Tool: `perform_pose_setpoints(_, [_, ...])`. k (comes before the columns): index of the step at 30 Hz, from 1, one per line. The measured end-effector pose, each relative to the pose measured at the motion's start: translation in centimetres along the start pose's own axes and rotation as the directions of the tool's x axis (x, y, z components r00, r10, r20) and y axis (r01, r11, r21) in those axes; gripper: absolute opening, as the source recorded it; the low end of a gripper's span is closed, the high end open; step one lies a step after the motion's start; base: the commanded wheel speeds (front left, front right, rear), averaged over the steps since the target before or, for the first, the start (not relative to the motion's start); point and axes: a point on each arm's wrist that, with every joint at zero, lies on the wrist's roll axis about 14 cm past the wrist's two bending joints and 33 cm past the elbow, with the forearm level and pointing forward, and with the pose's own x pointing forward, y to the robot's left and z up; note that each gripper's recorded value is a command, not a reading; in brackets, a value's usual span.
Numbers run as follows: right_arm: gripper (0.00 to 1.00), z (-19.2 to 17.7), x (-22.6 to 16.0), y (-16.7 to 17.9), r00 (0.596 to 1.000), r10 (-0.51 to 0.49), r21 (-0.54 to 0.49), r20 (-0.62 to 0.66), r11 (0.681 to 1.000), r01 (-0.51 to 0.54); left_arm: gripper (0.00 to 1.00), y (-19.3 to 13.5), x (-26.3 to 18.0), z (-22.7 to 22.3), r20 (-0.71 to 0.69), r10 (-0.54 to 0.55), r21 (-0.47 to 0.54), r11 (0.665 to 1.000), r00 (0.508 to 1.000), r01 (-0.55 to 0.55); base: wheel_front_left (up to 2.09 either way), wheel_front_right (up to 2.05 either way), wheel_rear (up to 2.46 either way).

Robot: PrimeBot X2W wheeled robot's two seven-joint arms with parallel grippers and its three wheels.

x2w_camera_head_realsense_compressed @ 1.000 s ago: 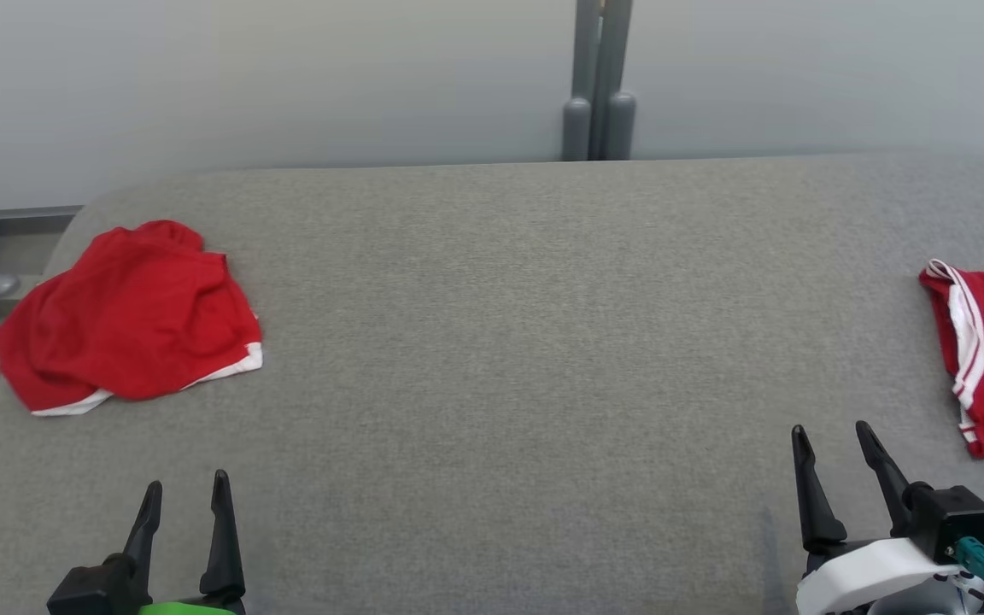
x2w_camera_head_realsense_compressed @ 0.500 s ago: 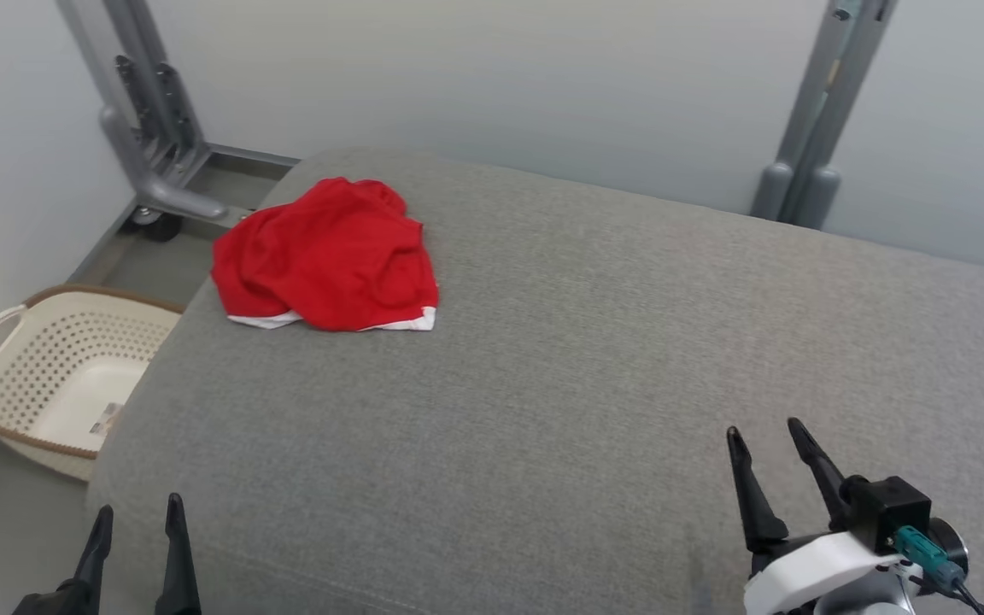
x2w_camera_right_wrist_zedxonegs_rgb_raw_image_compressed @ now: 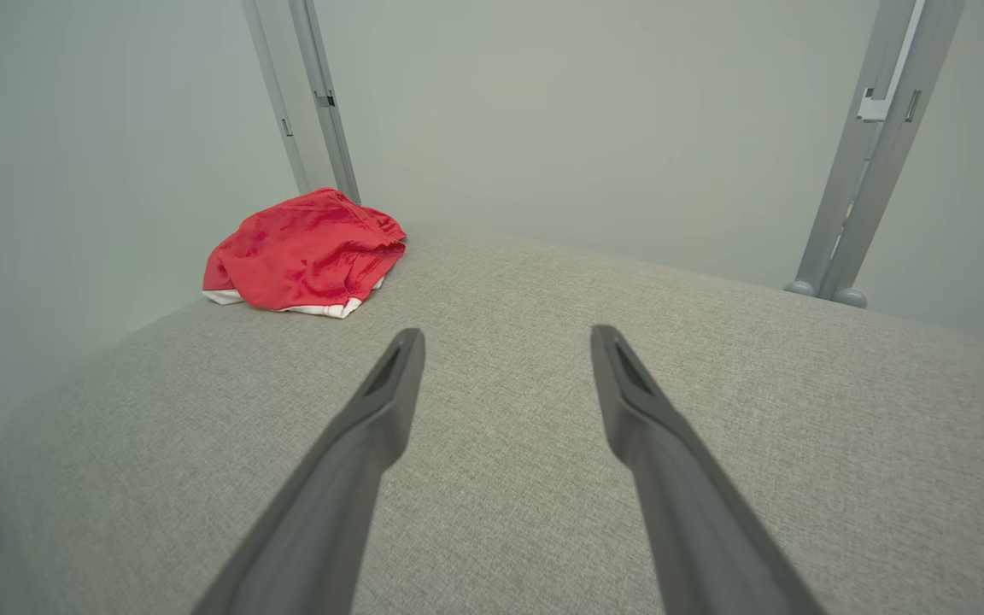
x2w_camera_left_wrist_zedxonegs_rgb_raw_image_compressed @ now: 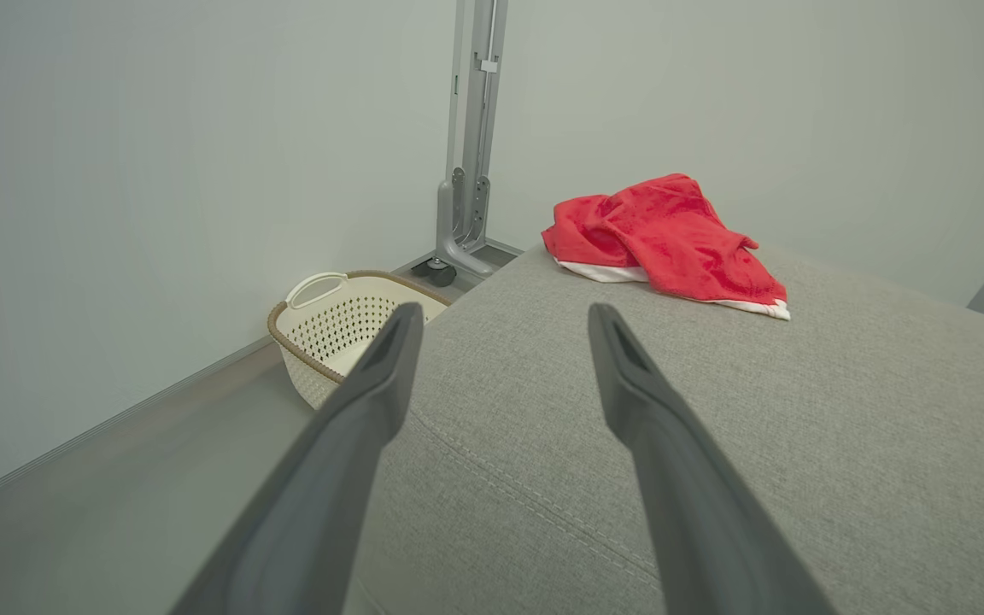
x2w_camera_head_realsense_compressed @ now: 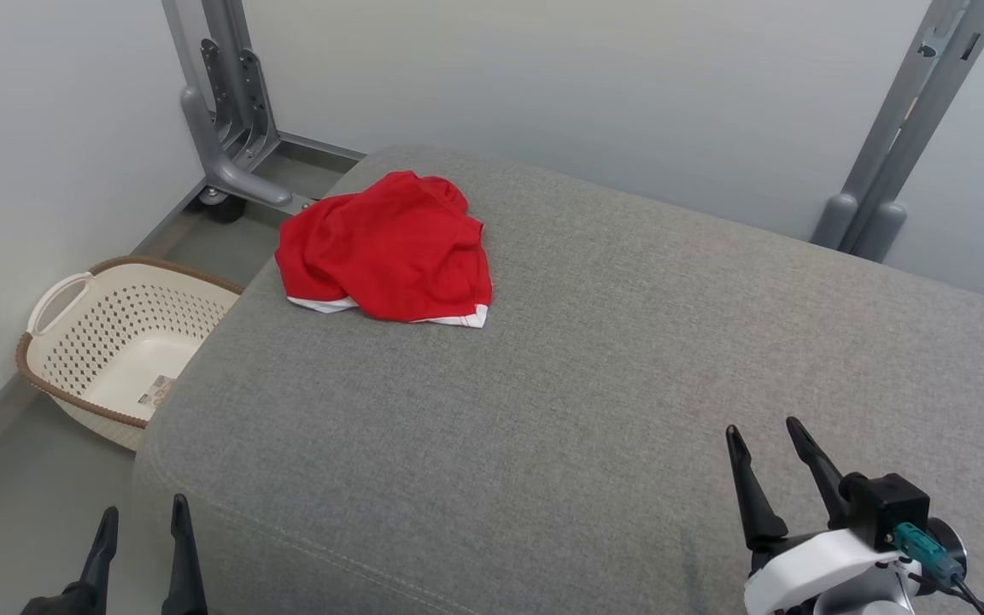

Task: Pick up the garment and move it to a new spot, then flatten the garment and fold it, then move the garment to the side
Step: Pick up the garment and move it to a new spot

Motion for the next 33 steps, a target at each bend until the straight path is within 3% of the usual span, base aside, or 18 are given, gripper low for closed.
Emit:
perform_pose_setpoints(12, [1.0,0.0,-0.2,-2.4,0.998,-0.058,-0.007,0.007,0.998,0.058,1.0,-2.3,1.7,-0.7,-0.03,-0.061,-0.008,0.998,0.998,0.061,0.0,0.0,0.0])
perform_pose_setpoints(21, [1.0,1.6,3.5,-7.0,0.995,-0.063,-0.092,0.078,0.993,0.07,1.0,-7.5,10.8,1.3,-0.065,-0.176,-0.007,0.984,0.982,0.176,0.0,0.0,0.0])
perform_pose_setpoints(26, [1.0,0.6,5.5,-10.2,0.994,-0.077,-0.115,0.084,0.99,0.086,1.0,-9.2,16.3,-0.2,-0.191,-0.192,-0.041,0.981,0.963,0.188,0.0,0.0,0.0])
perform_pose_setpoints(28, [1.0,-0.7,5.8,-11.4,0.994,-0.09,-0.114,0.062,0.989,0.097,1.0,-9.0,17.9,-2.4,-0.286,-0.166,-0.109,0.984,0.944,0.14,0.0,0.0,0.0])
perform_pose_setpoints(33, [1.0,-4.7,5.6,-13.4,0.993,-0.116,-0.091,-0.014,0.989,0.114,1.0,-8.7,20.9,-6.5,-0.452,-0.128,-0.076,0.992,0.883,0.105,0.0,0.0,0.0])
